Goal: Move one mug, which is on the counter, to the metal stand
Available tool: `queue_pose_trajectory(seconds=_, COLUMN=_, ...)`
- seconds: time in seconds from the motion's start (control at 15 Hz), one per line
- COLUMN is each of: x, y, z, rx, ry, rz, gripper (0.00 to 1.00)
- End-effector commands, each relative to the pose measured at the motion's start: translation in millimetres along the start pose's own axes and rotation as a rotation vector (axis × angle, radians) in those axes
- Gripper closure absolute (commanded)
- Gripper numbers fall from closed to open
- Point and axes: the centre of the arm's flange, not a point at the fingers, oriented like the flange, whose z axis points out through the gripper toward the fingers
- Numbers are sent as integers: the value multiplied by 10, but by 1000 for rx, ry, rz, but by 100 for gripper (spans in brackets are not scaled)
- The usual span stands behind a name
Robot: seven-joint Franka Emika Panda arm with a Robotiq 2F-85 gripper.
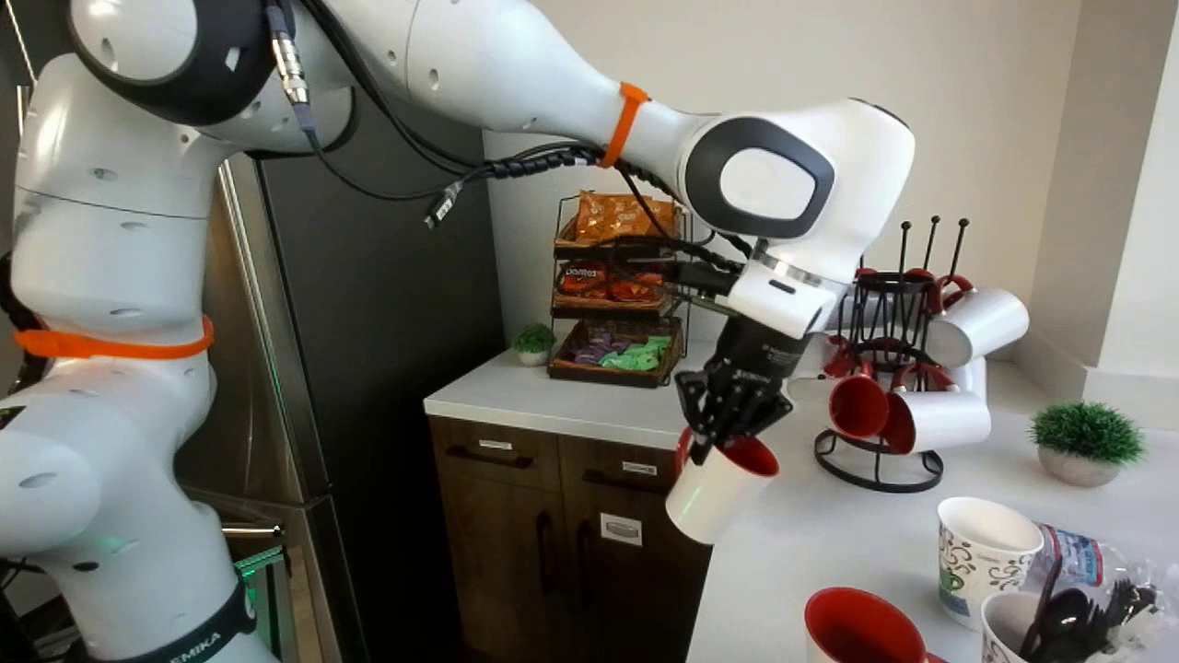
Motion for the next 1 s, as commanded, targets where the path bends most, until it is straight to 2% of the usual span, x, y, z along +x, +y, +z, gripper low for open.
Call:
queue_pose_trajectory(seconds=0.0, x=-387, y=-63, z=-758, rx=-108, ry=-138, rz=105, gripper=98)
queue_pose_trajectory(seconds=0.07, x=-457, y=-86, z=-887, rx=-144, ry=-173, rz=125, gripper=98)
queue_pose_trajectory(seconds=0.27, x=-551, y=-139, z=-1291, rx=-180, ry=-288, rz=206, gripper=98)
queue_pose_trajectory(seconds=0.33, x=-492, y=-128, z=-1425, rx=-182, ry=-346, rz=190, gripper=98)
queue_pose_trajectory(seconds=0.4, x=-614, y=220, z=-901, rx=-166, ry=-251, rz=152, gripper=98)
queue_pose_trajectory(seconds=0.47, x=-601, y=224, z=-982, rx=-159, ry=-260, rz=154, gripper=90)
queue_pose_trajectory(seconds=0.8, x=-595, y=185, z=-872, rx=-180, ry=-253, rz=156, gripper=90)
queue_pose_trajectory(seconds=0.87, x=-685, y=136, z=-843, rx=-150, ry=-274, rz=196, gripper=98)
queue_pose_trajectory(seconds=0.93, x=-771, y=70, z=-862, rx=-150, ry=-281, rz=243, gripper=98)
